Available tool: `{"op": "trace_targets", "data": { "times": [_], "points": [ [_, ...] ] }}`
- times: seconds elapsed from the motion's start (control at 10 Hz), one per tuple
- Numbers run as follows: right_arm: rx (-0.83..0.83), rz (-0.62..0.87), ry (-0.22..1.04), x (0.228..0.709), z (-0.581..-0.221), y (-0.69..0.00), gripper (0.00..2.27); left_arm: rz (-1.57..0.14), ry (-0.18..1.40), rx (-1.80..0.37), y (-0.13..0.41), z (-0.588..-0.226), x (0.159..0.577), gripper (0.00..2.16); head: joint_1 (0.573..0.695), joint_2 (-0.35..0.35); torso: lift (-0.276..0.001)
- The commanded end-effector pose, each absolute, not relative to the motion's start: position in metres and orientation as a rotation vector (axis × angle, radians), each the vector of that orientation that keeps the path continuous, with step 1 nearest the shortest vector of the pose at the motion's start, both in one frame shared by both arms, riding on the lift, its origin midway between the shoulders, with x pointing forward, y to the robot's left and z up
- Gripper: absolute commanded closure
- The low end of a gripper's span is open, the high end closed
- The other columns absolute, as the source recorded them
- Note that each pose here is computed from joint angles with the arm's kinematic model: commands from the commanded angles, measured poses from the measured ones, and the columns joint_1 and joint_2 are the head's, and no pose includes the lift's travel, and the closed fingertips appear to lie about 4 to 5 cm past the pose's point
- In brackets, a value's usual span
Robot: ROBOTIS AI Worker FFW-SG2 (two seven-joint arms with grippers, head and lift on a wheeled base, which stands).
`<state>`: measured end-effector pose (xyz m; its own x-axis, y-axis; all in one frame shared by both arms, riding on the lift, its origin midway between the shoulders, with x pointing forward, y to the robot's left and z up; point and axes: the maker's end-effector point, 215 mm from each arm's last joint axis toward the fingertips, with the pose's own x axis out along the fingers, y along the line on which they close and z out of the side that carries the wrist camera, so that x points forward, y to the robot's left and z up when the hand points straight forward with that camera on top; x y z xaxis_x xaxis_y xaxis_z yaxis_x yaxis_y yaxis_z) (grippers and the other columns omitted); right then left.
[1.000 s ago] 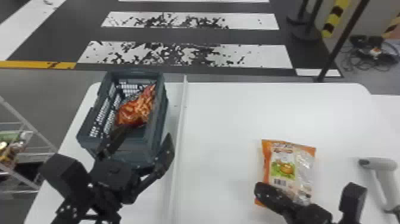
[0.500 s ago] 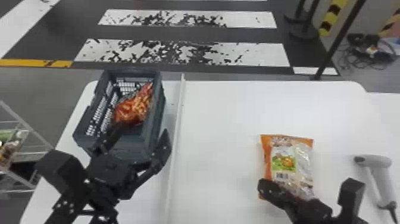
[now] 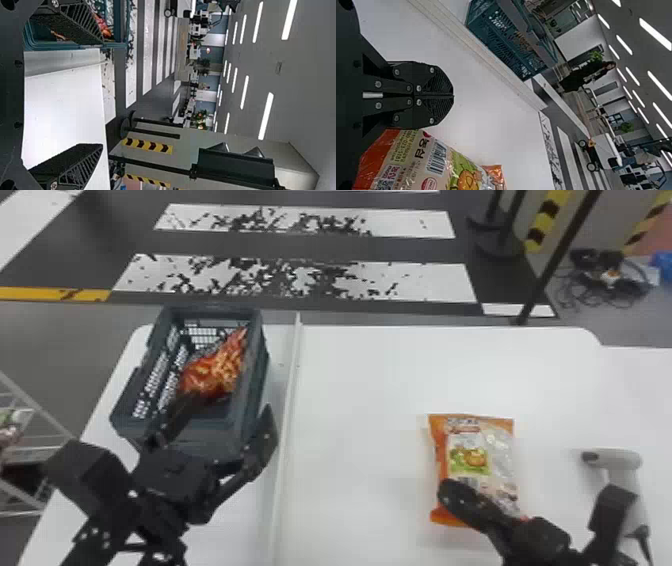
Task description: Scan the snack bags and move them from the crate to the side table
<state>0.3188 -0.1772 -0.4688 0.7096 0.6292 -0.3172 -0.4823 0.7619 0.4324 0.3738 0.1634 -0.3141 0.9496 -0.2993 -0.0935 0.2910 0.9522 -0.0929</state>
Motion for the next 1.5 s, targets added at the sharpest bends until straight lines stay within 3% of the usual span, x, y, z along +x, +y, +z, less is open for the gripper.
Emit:
{"op": "trace_targets", "data": {
  "times": [0.0, 0.5, 1.2, 1.4],
  "points": [
    [0.331, 0.591, 0.411, 0.335, -0.443, -0.202, 2.25, -0.298, 0.106, -0.077, 0.164, -0.314, 0.374, 0.07, 0.695, -0.022, -0.087],
    [0.293, 0.521, 0.445, 0.384, -0.484, -0.237, 2.25, -0.301, 0.110, -0.074, 0.162, -0.314, 0.371, 0.07, 0.695, -0.116, -0.087],
    [0.235, 0.530, 0.478, 0.375, -0.537, -0.233, 2.25, -0.292, 0.112, -0.066, 0.165, -0.316, 0.372, 0.07, 0.695, -0.109, -0.087],
    [0.221, 0.536, 0.430, 0.377, -0.518, -0.237, 2.25, -0.293, 0.109, -0.067, 0.165, -0.316, 0.372, 0.07, 0.695, -0.105, -0.087]
  ]
}}
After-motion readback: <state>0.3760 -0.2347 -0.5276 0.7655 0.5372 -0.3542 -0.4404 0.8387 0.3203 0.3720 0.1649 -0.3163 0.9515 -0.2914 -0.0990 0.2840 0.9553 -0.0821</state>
